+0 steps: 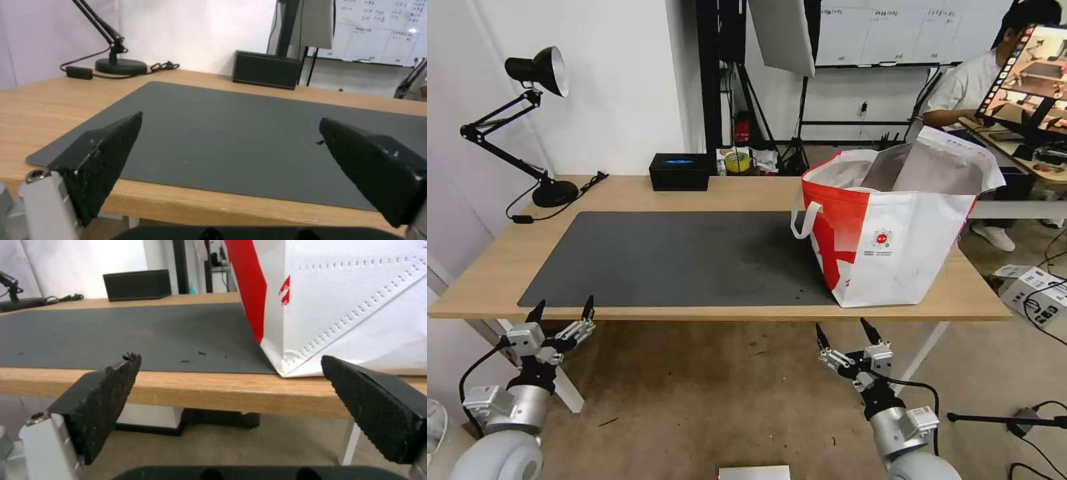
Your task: Pick up the trash from the table and place it into the takeout bag.
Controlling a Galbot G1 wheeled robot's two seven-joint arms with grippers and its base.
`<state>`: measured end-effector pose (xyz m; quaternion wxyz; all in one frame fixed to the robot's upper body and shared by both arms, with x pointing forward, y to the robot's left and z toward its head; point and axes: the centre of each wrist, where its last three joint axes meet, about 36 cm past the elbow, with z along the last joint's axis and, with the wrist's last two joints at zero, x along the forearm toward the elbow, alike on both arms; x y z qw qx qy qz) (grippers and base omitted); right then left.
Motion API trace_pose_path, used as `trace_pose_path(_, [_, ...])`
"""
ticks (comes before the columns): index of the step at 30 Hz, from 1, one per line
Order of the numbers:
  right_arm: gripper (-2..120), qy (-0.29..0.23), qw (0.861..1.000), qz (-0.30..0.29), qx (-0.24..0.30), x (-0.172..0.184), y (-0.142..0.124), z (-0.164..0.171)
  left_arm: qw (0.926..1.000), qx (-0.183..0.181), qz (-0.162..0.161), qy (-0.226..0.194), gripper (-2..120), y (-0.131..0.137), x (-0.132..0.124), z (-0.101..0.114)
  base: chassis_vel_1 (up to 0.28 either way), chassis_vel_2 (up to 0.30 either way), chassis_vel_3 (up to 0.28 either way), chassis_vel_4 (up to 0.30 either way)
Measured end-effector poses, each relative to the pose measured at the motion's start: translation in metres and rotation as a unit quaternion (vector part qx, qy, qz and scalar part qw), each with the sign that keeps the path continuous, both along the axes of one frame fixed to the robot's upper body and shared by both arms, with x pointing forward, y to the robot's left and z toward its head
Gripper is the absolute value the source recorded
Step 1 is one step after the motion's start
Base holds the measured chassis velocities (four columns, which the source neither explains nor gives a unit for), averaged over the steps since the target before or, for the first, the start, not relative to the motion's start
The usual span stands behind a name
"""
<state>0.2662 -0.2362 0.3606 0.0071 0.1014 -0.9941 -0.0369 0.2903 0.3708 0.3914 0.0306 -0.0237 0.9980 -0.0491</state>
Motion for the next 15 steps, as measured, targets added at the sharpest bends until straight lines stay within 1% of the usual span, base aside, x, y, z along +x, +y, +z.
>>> trace_pose_path(15, [100,0.0,1.0,0.0,0.0,0.0,0.0,0.0,1.0,0.0,-0.002,0.0,100,-0.0006,0.0003,-0.0001,0.0,0.0,0.0,0.0])
